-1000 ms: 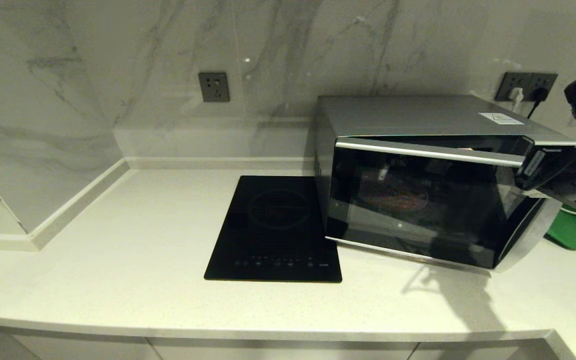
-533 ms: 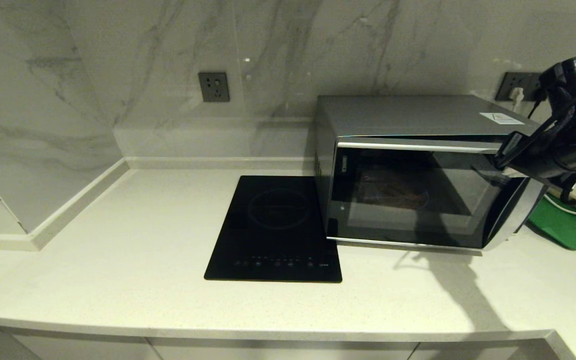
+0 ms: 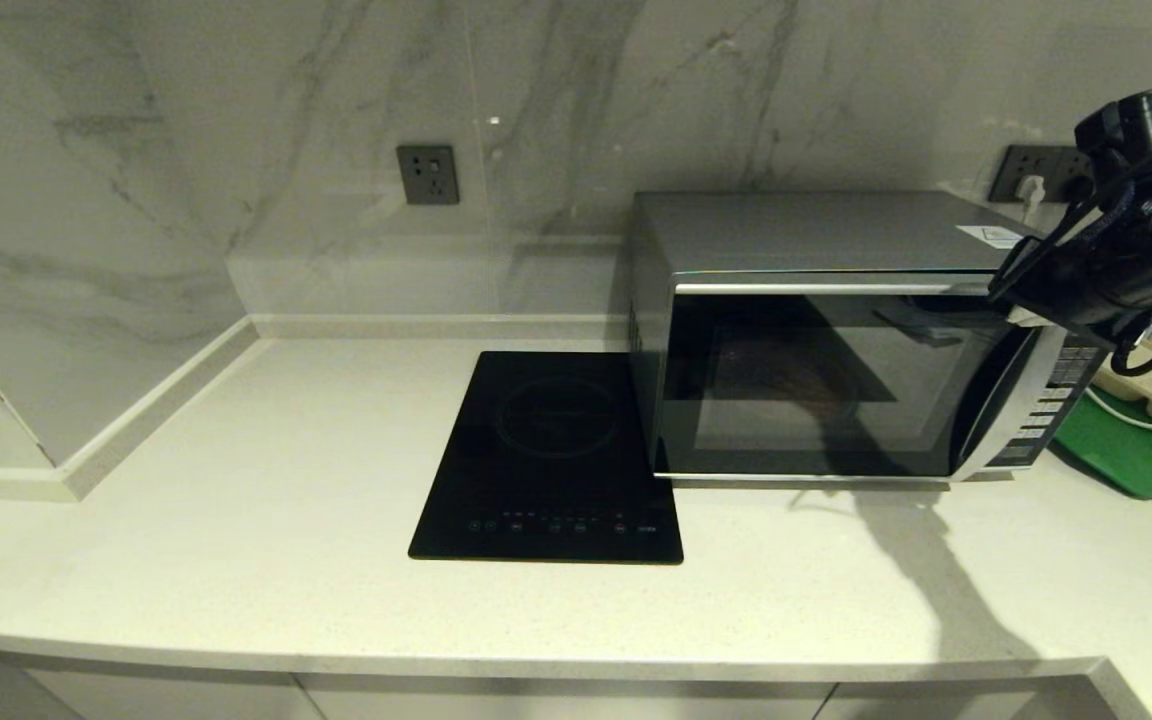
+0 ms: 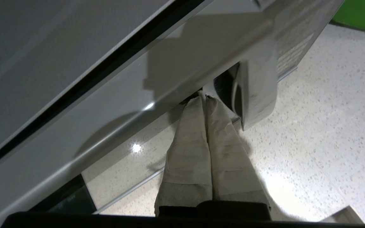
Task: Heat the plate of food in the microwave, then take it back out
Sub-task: Close the microwave oven, then open the microwave oven
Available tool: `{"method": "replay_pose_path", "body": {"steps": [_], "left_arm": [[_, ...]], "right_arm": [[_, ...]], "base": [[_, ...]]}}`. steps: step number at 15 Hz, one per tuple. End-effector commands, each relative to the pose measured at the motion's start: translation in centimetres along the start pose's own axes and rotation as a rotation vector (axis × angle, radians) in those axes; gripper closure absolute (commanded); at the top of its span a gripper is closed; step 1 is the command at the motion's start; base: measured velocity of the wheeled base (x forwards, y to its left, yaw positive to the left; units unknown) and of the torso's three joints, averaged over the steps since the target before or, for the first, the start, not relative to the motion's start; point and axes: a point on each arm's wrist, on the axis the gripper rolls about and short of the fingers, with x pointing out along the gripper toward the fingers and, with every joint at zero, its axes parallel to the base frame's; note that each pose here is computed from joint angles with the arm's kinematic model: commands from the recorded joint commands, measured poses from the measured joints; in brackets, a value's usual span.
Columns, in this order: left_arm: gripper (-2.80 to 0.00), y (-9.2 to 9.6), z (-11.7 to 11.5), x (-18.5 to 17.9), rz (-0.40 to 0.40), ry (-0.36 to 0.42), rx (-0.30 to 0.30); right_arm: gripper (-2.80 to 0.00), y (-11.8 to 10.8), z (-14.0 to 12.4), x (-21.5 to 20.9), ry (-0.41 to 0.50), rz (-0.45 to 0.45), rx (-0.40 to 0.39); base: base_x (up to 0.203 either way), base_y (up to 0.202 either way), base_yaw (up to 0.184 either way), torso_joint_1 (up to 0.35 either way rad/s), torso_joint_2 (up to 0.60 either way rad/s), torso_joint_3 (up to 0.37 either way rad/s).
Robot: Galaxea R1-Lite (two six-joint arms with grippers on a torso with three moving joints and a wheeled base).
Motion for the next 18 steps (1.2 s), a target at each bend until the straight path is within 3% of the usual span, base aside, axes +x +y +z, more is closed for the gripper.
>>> {"method": "replay_pose_path", "body": {"steps": [1,6,10,12,15,18], "left_arm": [[0.00,0.0,0.0,0.0,0.001,0.001,-0.001],[0.00,0.0,0.0,0.0,0.000,0.000,-0.001],[0.00,0.0,0.0,0.0,0.000,0.000,-0.001],[0.00,0.0,0.0,0.0,0.000,0.000,-0.001],[0.00,0.0,0.0,0.0,0.000,0.000,-0.001],[0.00,0.0,0.0,0.0,0.000,0.000,-0.001]], "right_arm": [[0.00,0.2,0.2,1.0,-0.005,-0.005,0.009],[0.00,0.2,0.5,1.1,-0.010,-0.004,0.016],[0.00,-1.5,0.9,-4.2,-0.014,0.038,0.030],[0.00,-3.8,1.0,-9.3,0.011,0.110,0.051],[0.00,-9.0,0.6,-16.9,0.060,0.207,0.112],[0.00,-14.7,0.6,-18.8,0.140,0.179,0.163]], "base": [[0.000,0.000,0.000,0.000,0.00,0.000],[0.000,0.000,0.000,0.000,0.00,0.000],[0.000,0.000,0.000,0.000,0.00,0.000],[0.000,0.000,0.000,0.000,0.00,0.000],[0.000,0.000,0.000,0.000,0.00,0.000],[0.000,0.000,0.000,0.000,0.00,0.000]]}}
